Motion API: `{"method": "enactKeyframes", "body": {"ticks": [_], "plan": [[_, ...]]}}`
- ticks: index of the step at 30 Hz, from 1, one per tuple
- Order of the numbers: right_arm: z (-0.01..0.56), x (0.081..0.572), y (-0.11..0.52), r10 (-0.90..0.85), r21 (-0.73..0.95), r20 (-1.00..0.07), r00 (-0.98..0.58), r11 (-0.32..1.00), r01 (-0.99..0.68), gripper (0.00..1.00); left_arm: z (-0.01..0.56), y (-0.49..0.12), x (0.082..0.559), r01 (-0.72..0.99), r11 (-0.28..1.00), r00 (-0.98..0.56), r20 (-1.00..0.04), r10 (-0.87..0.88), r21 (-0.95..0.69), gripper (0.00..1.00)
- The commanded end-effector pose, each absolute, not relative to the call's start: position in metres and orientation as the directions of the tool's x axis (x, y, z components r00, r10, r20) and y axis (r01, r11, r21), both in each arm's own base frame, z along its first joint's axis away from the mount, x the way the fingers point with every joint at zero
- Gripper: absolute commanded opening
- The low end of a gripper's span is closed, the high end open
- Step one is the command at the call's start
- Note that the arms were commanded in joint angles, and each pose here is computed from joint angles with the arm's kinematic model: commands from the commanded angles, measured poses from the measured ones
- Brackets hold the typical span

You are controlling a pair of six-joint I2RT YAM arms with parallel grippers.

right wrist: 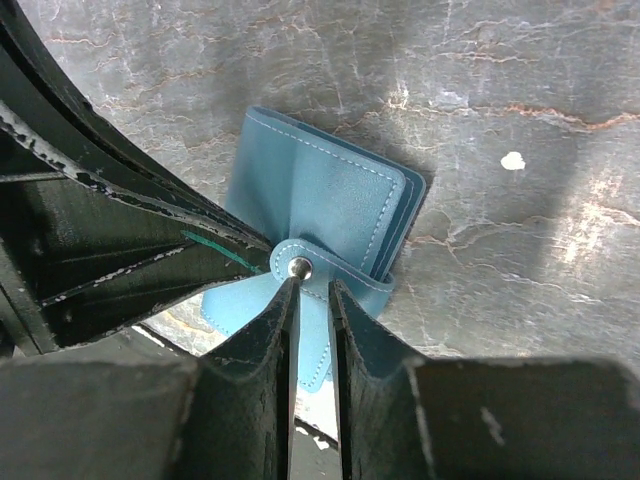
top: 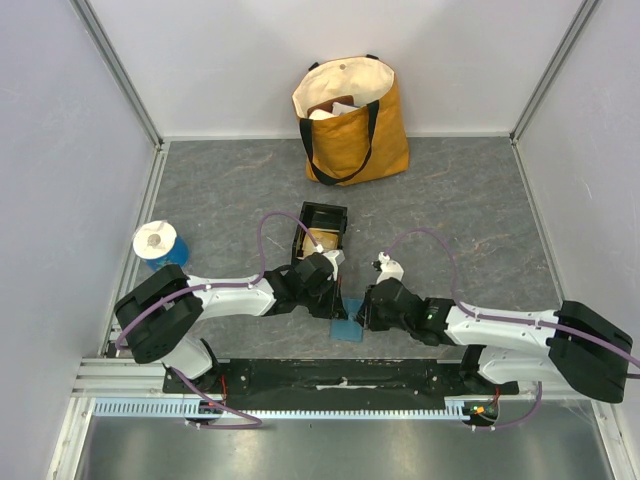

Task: Put the credit cards into the card holder
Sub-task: Close the card holder at the center of the board.

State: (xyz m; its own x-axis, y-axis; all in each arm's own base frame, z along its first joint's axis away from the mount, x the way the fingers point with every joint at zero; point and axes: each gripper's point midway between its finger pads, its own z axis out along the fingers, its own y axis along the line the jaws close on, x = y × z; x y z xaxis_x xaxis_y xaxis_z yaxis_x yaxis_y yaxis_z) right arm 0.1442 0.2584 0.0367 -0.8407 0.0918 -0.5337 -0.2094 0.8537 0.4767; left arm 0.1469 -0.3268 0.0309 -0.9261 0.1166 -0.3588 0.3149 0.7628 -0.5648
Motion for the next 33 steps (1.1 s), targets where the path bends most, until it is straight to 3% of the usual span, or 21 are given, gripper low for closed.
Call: {"method": "enactKeyframes", "body": {"ticks": [1, 15, 33], "plan": [[0.049, 0.152, 0.272, 0.097, 0.495, -0.56, -0.823, 0.836, -0.238, 0.24, 0.025, -0.327, 0.145, 0.305, 0.78, -0.93, -0.346, 0.122, -0.546, 0.03], [0.067, 0.16, 0.266, 0.129, 0.492, -0.604, -0.786, 0.836, -0.241, 0.25, 0.023, -0.324, 0.144, 0.303, 0.785, -0.931, -0.343, 0.123, -0.541, 0.02], [0.049, 0.151, 0.274, 0.085, 0.497, -0.552, -0.829, 0.832, -0.246, 0.23, 0.022, -0.323, 0.143, 0.3, 0.786, -0.932, -0.34, 0.123, -0.54, 0.02]]}}
